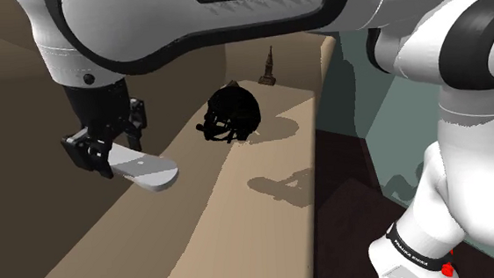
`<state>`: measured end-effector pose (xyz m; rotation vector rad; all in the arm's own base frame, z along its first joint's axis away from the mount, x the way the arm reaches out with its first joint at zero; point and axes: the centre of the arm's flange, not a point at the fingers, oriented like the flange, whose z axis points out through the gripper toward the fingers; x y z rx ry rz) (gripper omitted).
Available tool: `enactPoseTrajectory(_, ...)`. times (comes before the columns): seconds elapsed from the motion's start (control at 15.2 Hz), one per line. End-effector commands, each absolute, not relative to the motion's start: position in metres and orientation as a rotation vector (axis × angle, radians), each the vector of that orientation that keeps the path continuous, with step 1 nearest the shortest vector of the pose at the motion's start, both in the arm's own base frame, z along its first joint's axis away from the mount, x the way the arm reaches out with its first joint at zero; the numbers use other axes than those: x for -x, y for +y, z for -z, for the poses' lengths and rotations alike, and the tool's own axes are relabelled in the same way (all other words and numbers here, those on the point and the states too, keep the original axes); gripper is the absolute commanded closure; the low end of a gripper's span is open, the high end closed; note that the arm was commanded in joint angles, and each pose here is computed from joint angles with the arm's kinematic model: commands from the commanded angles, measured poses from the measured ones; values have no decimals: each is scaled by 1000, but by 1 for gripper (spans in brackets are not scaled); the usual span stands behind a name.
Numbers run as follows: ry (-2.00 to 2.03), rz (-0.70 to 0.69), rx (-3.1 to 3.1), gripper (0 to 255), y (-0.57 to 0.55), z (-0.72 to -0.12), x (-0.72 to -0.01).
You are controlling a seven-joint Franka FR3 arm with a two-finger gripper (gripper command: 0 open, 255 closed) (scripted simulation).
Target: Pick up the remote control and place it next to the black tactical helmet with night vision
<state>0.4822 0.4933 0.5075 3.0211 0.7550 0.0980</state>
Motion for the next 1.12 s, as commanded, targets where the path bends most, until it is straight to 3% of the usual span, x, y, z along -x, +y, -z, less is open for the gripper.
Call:
enactPoseTrajectory(0.0, 755, -98, -3021, 255, 493, -520, -482)
enactPoseTrajectory(1.06, 755, -98, -3021, 255, 322, -532, -494)
